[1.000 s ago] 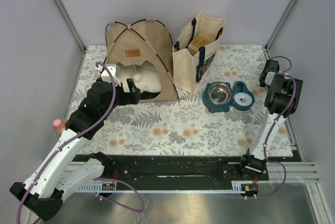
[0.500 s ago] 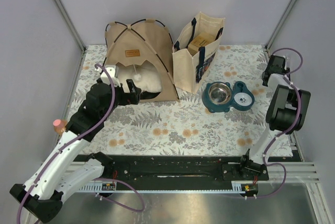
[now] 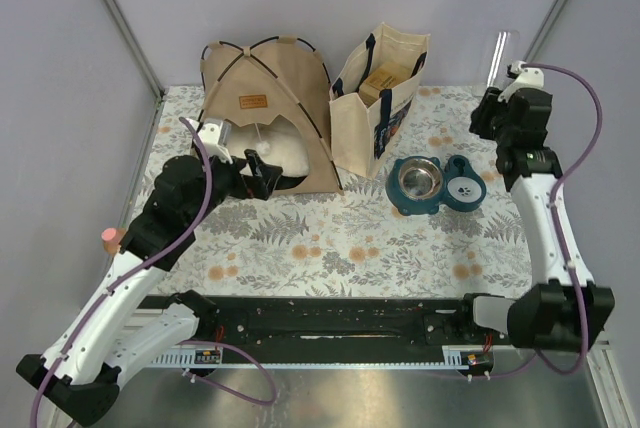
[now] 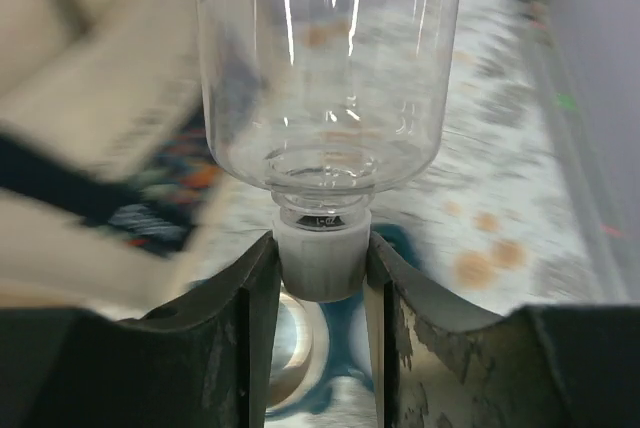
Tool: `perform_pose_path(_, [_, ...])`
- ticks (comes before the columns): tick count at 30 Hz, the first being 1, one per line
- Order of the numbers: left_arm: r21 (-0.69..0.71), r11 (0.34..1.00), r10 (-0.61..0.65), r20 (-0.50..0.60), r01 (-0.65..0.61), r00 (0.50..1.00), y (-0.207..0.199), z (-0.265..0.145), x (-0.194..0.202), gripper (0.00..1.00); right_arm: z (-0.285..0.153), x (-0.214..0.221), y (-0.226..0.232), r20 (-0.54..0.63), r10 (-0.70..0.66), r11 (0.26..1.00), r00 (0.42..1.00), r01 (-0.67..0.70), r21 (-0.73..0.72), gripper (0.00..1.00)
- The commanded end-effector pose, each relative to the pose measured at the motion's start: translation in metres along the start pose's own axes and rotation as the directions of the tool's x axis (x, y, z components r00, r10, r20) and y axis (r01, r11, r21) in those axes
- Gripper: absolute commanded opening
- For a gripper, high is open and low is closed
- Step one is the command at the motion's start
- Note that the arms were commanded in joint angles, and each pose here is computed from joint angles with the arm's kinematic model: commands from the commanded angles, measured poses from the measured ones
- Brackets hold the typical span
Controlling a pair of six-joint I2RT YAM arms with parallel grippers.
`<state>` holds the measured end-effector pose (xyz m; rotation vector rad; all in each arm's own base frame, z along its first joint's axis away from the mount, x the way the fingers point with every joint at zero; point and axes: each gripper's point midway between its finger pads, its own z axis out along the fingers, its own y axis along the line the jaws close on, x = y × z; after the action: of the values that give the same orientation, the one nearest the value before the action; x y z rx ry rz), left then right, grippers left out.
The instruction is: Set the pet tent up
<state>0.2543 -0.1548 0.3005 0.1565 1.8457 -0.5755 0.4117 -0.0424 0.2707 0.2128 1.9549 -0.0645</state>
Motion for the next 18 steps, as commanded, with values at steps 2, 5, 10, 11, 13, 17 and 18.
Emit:
perform_pose_path(2, [0.225, 0.974, -0.011, 0.14, -0.021, 0.99, -0.051, -0.012, -0.06, 0.99, -0.088, -0.034, 0.139, 0.031, 0.258, 0.753, 0.966, -0.181, -0.632, 0.0])
perform_pose_path(5, [0.32, 0.947, -0.045, 0.148, -0.005, 0.988, -0.072, -0.014, -0.073, 0.99, -0.139, -0.037, 0.192, 0.015, 0.303, 0.555, 0.953, -0.164, -0.816, 0.0])
perform_pose_path(10, [0.452, 0.892, -0.106, 0.167, 0.02, 0.98, -0.103, -0.022, -0.1, 0.99, -0.205, -0.04, 0.242, -0.066, 0.349, 0.257, 0.935, -0.164, -0.952, 0.0])
perform_pose_path(11, [0.472, 0.881, -0.115, 0.172, 0.021, 0.978, -0.107, -0.022, -0.104, 0.99, -0.215, -0.04, 0.25, -0.094, 0.353, 0.2, 0.931, -0.173, -0.964, 0.0])
perform_pose_path(13, [0.532, 0.847, -0.136, 0.194, 0.012, 0.971, -0.119, -0.026, -0.114, 0.99, -0.236, -0.042, 0.267, -0.141, 0.348, 0.095, 0.927, -0.184, -0.978, 0.0])
perform_pose_path(17, [0.615, 0.785, -0.219, 0.165, 0.074, 0.962, -0.135, -0.018, -0.12, 0.99, -0.272, -0.039, 0.299, -0.201, 0.301, -0.07, 0.932, -0.189, -0.979, 0.0])
perform_pose_path(18, [0.612, 0.784, -0.242, 0.146, 0.104, 0.959, -0.135, -0.012, -0.121, 0.99, -0.278, -0.04, 0.303, -0.216, 0.297, -0.105, 0.93, -0.193, -0.976, 0.0])
